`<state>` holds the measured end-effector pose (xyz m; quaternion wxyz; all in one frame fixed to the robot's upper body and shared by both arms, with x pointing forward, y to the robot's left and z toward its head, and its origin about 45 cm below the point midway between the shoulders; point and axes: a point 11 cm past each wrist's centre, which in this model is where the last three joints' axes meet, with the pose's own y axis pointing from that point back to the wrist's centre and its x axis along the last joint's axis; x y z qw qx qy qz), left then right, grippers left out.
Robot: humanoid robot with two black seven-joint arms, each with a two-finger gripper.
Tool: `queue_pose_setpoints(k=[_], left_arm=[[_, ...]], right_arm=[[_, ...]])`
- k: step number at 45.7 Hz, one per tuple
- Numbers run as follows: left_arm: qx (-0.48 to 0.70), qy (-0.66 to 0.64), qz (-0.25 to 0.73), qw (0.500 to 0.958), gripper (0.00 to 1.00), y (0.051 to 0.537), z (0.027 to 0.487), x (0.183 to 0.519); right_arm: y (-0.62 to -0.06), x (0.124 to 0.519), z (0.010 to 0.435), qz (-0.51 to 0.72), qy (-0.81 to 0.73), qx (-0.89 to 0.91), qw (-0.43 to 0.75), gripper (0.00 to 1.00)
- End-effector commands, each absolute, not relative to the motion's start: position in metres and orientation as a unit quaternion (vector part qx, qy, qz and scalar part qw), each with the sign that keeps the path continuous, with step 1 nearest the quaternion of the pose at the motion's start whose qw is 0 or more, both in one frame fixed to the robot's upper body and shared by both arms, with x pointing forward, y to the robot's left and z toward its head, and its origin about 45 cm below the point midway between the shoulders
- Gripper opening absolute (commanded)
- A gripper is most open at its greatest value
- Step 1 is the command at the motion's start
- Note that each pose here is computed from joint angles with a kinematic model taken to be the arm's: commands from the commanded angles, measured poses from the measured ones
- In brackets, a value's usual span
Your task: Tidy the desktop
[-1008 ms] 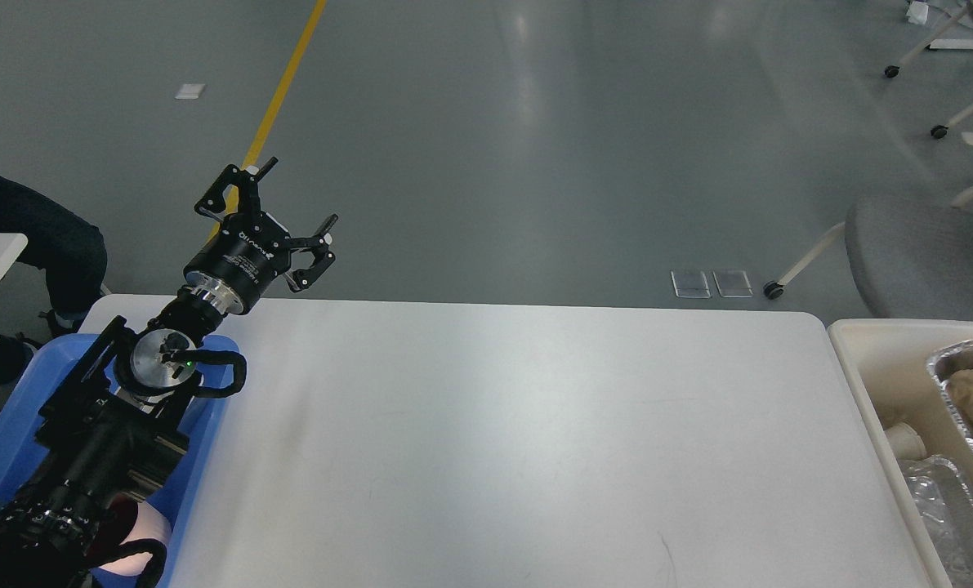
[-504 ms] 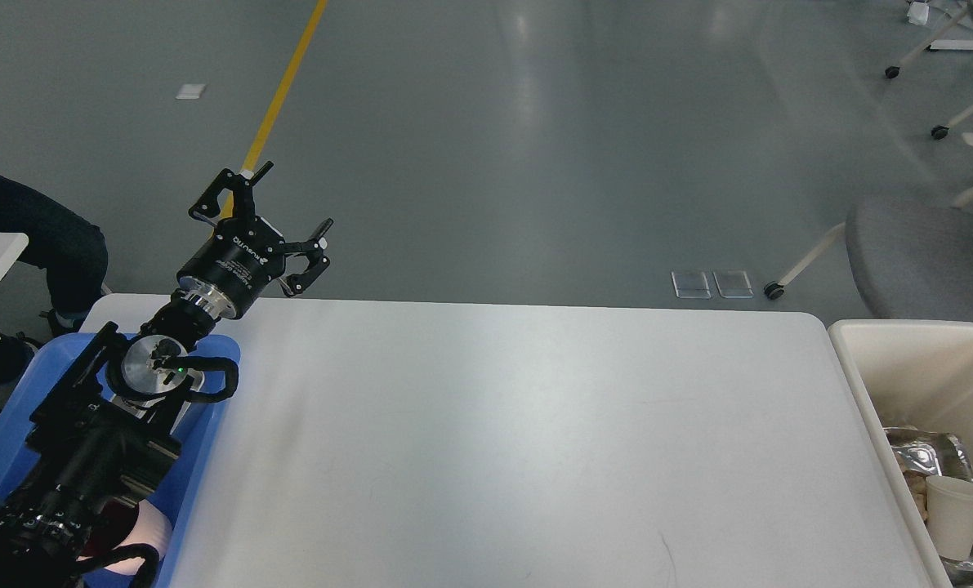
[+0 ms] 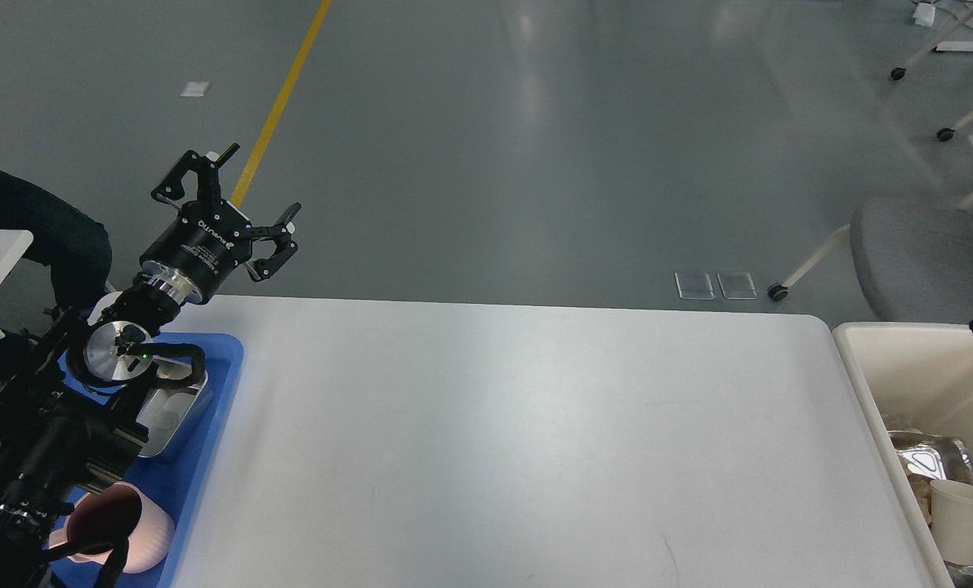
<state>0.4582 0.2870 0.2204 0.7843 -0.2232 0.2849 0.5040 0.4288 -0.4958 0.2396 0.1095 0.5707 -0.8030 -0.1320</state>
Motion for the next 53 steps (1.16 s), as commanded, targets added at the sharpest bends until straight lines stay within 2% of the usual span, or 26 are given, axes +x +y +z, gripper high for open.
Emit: queue_pose_setpoints(k=[1,9,16,22,33,53], left_arm=[[-0.225,0.287,0.499,0.786,0.98,0.281,0.221,0.459],[-0.23,0.296,0.492,0.785,0.98,0.27,0.217,0.459],[-0.238,0.308,0.481,0.785,0.98,0.254,0.213,0.458],[-0.241,0.329,0.477,0.778,0.98,0.242,0.2,0.454],[-0.25,0.365,0.483,0.756,0.98,0.225,0.172,0.446],[-0.281,0.39,0.463,0.744,0.98,0.211,0.165,0.439]], right_arm=[[-0.436,0.447,0.233,-0.197,-0.73,0.654,0.019,1.0],[-0.39,0.458,0.237,-0.23,-0.659,0.705,-0.121,1.0],[-0.354,0.447,0.206,-0.295,-0.62,0.698,-0.203,1.0],[-0.319,0.448,0.198,-0.332,-0.582,0.694,-0.264,1.0],[-0.263,0.448,0.187,-0.375,-0.546,0.685,-0.304,1.0],[-0.259,0.445,0.181,-0.379,-0.547,0.68,-0.308,1.0]])
